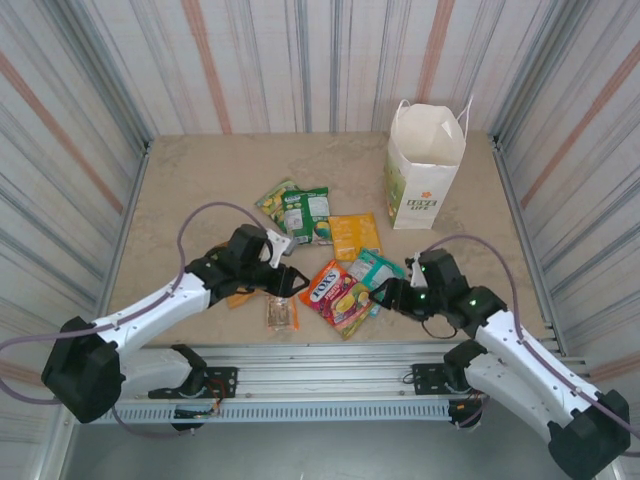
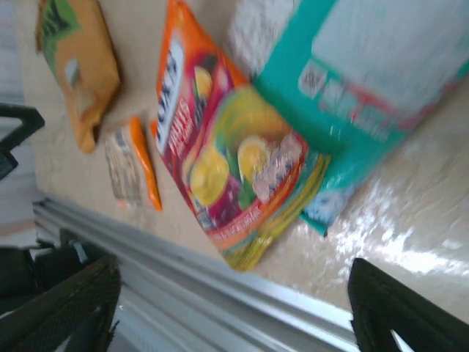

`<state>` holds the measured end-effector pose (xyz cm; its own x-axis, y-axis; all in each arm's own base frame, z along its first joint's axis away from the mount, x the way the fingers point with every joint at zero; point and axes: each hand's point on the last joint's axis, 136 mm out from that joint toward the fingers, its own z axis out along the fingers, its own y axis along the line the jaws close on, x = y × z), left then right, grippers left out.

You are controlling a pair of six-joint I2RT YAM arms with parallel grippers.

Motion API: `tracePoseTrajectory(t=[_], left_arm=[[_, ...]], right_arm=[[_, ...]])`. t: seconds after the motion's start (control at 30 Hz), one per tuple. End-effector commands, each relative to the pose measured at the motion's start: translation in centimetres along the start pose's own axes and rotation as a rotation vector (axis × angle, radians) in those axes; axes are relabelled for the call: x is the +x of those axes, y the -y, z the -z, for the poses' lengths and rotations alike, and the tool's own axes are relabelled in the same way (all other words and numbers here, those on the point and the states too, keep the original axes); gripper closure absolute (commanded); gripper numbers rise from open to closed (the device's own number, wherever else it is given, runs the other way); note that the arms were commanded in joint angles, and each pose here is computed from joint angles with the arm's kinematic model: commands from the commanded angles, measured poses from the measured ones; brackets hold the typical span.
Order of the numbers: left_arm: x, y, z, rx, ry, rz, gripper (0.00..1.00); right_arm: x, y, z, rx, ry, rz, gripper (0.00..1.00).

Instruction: Place the snacks into the paper bag

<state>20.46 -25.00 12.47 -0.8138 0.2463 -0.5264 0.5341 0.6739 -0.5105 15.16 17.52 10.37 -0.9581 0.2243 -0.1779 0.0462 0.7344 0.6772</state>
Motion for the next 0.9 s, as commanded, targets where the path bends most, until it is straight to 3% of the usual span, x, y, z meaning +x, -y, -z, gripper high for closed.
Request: tracePoseTrajectory(t=[0.0,0.17,0.43,0.73,0.87], left_arm=[[0.7,0.9,-1.1,0.061,-0.025,0.047,0.44],[1.4,0.2,-3.3,0.039,-0.085,0.049,0.48],[1.1,0.5,-6.8,0.059,-0.167,0.035,0.57],[1.8,-1.2,-8.6,0.005,-0.197,0.058,0.60],[2.4,-1.8,-9.1,-0.008,-0.215,0.070,0.62]], right_arm=[[1.3,-1.4,-1.5,-0.102,-0.036,-0.100,0.25],[2.0,-1.3,-3.5,-0.088,-0.060,-0.069,0.29],[1.2,-0.7,-5.5,-0.105,-0.044,-0.061,0.27],[1.4,0.1,-7.7,-0.080,-0.122,-0.050,0.27],[0.5,-1.0,-8.4,-0.125,-0.124,-0.022,0.32]])
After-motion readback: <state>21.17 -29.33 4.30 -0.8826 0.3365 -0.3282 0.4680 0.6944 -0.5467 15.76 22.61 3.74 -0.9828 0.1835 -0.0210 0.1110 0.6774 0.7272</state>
